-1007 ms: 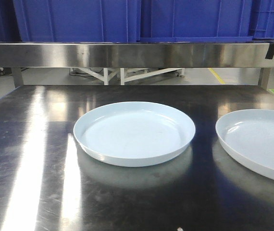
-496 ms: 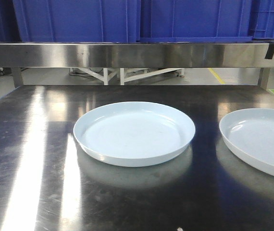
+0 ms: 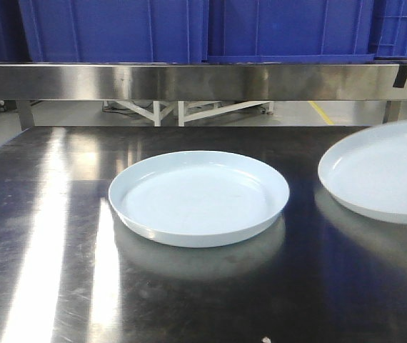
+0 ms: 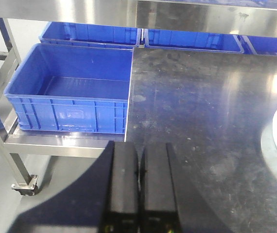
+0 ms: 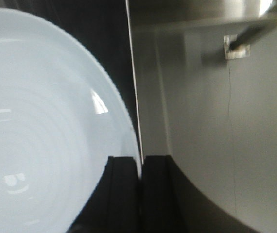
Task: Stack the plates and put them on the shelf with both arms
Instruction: 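Grasp the white plate rim with the right gripper and lift it, then lower the held plate onto the center plate and open the right gripper, then grasp the rim of the stacked plates with the right gripper and lift, then hold the plate stack raised beside the robot with the right gripper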
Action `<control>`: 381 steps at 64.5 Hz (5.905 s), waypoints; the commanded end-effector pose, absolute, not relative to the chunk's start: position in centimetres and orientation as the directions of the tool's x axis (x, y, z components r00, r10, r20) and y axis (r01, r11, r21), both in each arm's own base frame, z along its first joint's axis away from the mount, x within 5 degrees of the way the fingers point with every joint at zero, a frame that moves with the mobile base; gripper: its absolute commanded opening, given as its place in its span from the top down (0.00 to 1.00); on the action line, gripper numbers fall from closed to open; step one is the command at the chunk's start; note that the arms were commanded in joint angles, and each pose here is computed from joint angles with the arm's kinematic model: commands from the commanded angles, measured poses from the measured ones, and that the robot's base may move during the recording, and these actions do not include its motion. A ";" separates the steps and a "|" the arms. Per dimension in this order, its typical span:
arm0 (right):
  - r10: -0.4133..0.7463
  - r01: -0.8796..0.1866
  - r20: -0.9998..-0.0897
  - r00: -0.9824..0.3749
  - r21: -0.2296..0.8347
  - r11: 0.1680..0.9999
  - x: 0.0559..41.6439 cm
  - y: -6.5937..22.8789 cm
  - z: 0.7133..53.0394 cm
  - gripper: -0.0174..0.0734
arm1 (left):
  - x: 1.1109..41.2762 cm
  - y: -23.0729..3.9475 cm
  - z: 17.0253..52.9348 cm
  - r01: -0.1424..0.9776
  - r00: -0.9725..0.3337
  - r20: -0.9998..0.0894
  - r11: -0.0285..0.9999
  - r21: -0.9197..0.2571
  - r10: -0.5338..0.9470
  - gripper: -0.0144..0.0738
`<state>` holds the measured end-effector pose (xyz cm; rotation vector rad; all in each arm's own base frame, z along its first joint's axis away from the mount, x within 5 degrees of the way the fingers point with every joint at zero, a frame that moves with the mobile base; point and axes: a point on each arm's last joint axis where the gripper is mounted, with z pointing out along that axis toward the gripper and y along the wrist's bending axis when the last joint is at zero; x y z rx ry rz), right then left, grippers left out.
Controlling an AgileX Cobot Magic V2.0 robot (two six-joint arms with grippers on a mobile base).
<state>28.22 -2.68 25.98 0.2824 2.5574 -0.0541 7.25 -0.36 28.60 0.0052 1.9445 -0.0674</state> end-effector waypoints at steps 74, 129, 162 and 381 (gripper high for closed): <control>-0.137 -0.303 -0.620 -0.772 0.170 0.938 32.4 17.1 27.9 0.74 | 7.5 -0.4 30.1 0.048 -0.276 -0.960 0.997 -0.054 -0.038 0.73; -0.244 -0.317 -0.505 -0.828 0.064 0.946 33.2 17.0 24.2 0.32 | 7.5 -0.4 30.1 0.048 -0.276 -0.960 0.997 -0.054 -0.038 0.73; -0.249 -0.320 -0.503 -0.828 0.060 0.945 33.8 17.3 22.9 0.68 | 7.5 -0.4 30.1 0.048 -0.276 -0.960 0.997 -0.054 -0.038 0.73; 0.042 -0.028 -0.948 -0.317 0.053 0.998 11.4 0.7 34.8 0.75 | 7.5 -0.4 30.1 0.048 -0.276 -0.960 0.997 -0.054 -0.038 0.73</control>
